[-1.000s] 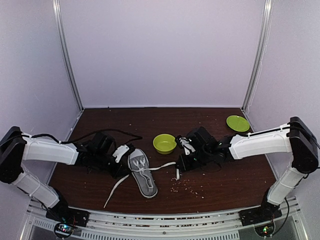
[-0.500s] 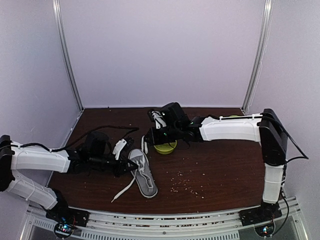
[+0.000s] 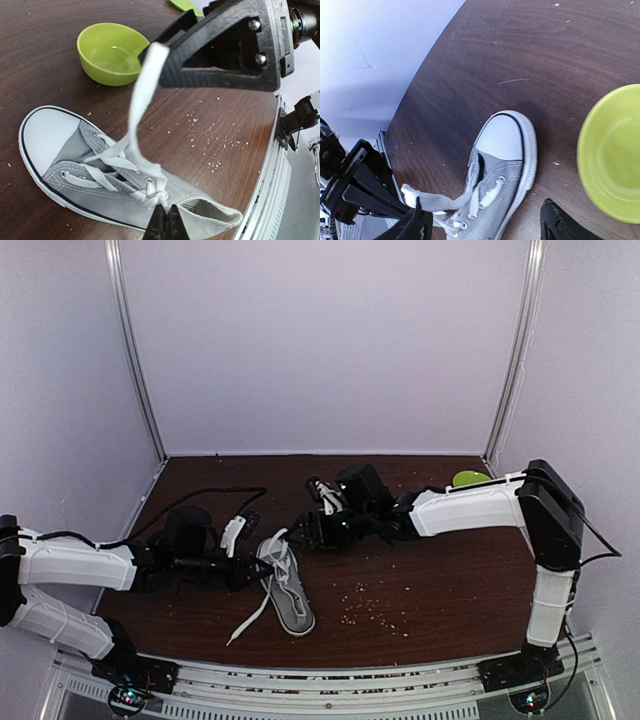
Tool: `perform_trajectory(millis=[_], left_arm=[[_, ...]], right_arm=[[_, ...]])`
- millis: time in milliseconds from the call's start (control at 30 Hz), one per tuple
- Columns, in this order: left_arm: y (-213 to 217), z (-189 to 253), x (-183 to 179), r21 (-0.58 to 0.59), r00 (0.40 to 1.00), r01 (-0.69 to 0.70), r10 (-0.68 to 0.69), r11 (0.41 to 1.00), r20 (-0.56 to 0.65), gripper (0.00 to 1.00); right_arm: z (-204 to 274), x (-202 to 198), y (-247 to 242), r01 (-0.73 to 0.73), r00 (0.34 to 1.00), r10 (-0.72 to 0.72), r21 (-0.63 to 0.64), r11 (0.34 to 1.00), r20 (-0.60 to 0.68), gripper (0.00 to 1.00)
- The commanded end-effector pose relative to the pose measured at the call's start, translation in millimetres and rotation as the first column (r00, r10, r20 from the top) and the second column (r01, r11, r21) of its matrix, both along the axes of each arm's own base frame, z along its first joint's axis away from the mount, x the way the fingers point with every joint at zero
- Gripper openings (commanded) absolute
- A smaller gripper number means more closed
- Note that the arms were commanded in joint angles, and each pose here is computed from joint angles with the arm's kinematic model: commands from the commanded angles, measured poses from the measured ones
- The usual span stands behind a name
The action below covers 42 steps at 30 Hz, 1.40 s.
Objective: Tie the shoes
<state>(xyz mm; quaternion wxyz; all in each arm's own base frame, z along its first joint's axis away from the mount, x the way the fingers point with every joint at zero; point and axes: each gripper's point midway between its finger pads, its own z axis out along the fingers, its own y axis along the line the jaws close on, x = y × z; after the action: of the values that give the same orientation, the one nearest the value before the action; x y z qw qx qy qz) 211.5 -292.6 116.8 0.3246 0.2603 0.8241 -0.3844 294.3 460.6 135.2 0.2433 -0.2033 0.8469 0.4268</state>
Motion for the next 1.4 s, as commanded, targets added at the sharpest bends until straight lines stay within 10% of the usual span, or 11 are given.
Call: perform_trajectory(millis=[0,200,767,1200,1367], left_arm=[[-9,20,16,-0.009,0.998,-0.054,0.054,0.998,-0.013,0.0],[-19,25,21,-0.035,0.996,-0.062,0.059,0.997,-0.07,0.0],[-2,15,-4,-0.054,0.998,-0.025,0.021,0.998,-0.057,0.0],[-2,26,-13,-0.09,0.999,0.033,-0.033,0.995,-0.002,0.0],[-4,25,-15,-0.098,0.999,0.046,-0.047,0.994,-0.009,0.0]], right_arm=[[41,-9,-19,-0.06,0.99,0.046,0.103,0.993,0.133,0.74],[17,-36,-24,-0.1,0.985,0.089,0.069,0.993,0.149,0.72],[20,-7,32,-0.11,0.978,0.095,0.075,0.991,0.183,0.0],[-13,-9,121,-0.217,0.972,0.211,0.049,0.975,0.1,0.0],[-31,1,115,-0.188,0.977,0.187,-0.006,0.982,0.098,0.37]])
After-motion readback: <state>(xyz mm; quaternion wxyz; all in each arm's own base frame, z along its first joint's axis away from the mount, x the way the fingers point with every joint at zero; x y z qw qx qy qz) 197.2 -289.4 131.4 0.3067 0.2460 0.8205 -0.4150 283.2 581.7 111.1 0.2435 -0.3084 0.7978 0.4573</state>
